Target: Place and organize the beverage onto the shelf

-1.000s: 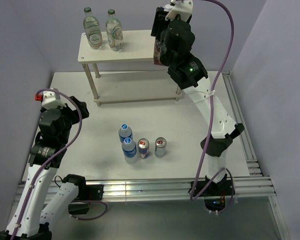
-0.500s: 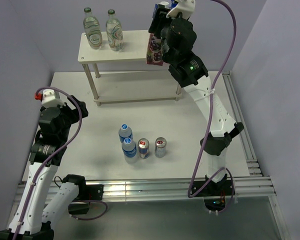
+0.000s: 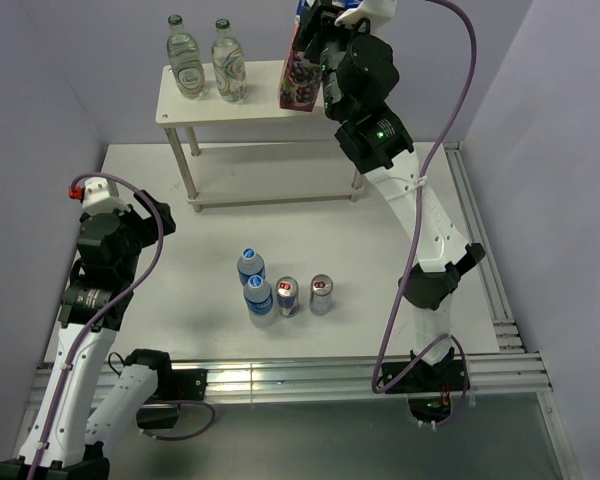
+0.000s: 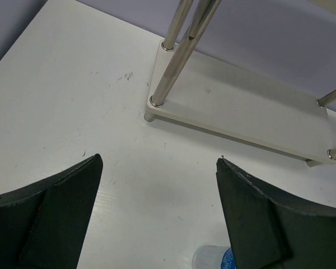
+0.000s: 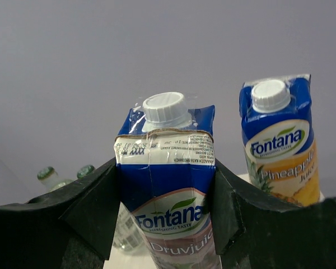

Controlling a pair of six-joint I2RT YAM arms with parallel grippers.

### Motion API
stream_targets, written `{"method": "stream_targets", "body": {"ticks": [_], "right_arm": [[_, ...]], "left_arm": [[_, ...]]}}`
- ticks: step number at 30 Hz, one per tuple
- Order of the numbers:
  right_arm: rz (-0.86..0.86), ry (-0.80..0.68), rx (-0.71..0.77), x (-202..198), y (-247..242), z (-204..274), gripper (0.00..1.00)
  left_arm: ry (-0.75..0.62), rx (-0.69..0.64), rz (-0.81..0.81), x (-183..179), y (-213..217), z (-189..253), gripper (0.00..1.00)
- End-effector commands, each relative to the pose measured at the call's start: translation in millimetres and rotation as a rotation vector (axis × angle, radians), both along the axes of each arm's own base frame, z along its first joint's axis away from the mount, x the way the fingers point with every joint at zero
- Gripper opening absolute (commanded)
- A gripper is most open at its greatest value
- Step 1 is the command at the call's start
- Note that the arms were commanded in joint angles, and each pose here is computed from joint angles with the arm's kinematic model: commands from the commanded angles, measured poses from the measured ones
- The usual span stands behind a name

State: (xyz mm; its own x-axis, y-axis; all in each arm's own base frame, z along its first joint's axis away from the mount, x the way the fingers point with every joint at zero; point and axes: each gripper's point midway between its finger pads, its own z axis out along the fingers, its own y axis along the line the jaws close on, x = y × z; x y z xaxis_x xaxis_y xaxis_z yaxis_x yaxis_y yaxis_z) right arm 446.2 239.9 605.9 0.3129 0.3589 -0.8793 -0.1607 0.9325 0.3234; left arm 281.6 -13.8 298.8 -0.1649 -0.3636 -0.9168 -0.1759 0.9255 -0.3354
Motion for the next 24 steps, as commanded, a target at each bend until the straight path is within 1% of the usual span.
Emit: {"method": "stream_targets", "body": {"ticks": [1, 5, 9, 14, 18, 20, 22, 23, 24], "right_arm": [[0.054, -0.542, 0.395, -98, -77, 158, 0.35], [0.048, -0.559, 0.397, -93, -81, 158, 0.35], [0.049, -0.563, 0.39, -79, -81, 153, 0.36], [0.031, -0.524, 0.378, -54, -83, 138, 0.35], [0.025, -0.467, 0.348, -34, -72, 119, 0.36], [0.032, -0.451, 0.342, -27, -66, 113, 0.38], [0.041, -0.436, 0.328, -20, -61, 106, 0.43], [0.045, -0.432, 0.322, -19, -58, 105, 0.47], [0.05, -0.427, 0.317, -18, -55, 103, 0.58]], "left_arm": [[-0.034, -0.01, -0.015, 4, -3, 6, 0.89], [-0.032, -0.01, -0.016, 4, -3, 6, 0.89], [-0.032, -0.01, -0.019, 4, -3, 5, 0.89], [-0.031, -0.009, -0.019, 5, -3, 5, 0.89], [-0.034, -0.009, -0.018, 4, -3, 6, 0.89], [-0.035, -0.01, -0.018, 3, -3, 6, 0.89], [-0.034, -0.01, -0.015, 3, -2, 6, 0.89], [-0.035, -0.008, -0.015, 3, -2, 6, 0.89], [-0.037, -0.01, -0.013, 3, -2, 7, 0.89]]}}
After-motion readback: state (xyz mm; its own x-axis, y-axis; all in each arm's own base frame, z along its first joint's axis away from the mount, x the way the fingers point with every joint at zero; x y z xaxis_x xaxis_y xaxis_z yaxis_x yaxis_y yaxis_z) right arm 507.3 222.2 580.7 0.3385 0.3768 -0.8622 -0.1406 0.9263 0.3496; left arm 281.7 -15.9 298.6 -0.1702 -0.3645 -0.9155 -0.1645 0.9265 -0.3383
